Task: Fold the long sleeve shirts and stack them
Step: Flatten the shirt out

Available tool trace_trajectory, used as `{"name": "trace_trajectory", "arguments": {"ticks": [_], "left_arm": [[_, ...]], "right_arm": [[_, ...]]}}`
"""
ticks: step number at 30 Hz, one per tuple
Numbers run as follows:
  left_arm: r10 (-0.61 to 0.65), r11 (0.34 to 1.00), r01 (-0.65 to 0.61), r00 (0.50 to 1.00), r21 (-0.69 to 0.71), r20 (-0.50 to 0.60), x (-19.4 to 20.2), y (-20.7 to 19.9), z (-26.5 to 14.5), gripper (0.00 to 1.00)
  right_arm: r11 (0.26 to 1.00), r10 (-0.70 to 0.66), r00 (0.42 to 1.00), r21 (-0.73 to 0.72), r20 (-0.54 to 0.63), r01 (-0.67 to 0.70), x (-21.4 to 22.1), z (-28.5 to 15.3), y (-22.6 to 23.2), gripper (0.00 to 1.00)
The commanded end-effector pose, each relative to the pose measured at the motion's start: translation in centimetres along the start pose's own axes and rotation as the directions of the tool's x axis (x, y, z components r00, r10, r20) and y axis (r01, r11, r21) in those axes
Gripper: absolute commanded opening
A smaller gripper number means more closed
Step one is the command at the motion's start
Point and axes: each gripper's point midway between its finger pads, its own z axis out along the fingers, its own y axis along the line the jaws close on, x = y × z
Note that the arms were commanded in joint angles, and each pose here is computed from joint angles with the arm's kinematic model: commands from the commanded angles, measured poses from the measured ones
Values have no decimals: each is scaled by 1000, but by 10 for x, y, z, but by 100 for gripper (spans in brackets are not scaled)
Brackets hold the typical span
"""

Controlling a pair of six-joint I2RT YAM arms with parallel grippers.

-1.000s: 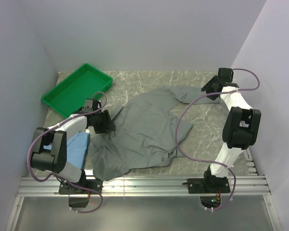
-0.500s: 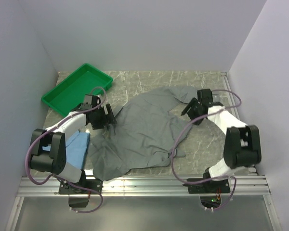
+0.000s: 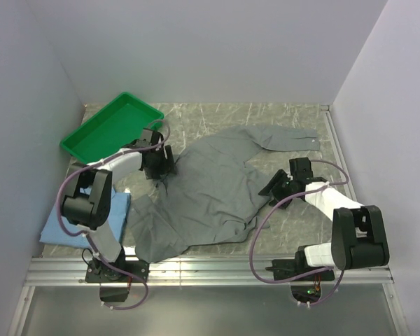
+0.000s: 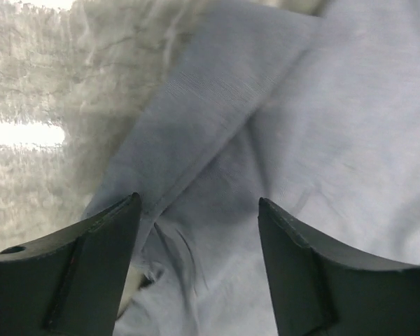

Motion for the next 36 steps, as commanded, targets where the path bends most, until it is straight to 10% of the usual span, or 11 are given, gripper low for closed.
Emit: {"name": "trace_trajectory", "arguments": {"ticks": [1,4,11,17,22,29,36], "left_arm": [[-32,999,33,999,-26,34,-15,-4,6,73],[-63,995,64,998,-75,24,-14,5,20,68],[-191,966,192,981,-174,24,-24,39,48,50],[-242,949,257,965,-182,101,-58,44,40,43],[-223,962,244,961,-121,166,-81,27,7,52],[-103,991,119,966,-57,237,-82,5,-53,86],[86,996,-82,979,-29,187,-50,-33,-56,88]], "right_arm": [[990,-9,1000,-144,8,10,-6,3,31,64],[988,-22,1000,-156,4,23,-10,12,34,59],[986,-106,990,-118,96,117,-60,16,64,5],[971,-216,953,-52,215,232,-123,-1,114,0],[958,-279,933,-8,227,288,-136,-16,135,51],[948,-299,922,189,245,257,-113,-54,70,60],[973,-124,977,213,175,85,-65,-31,18,70]]}}
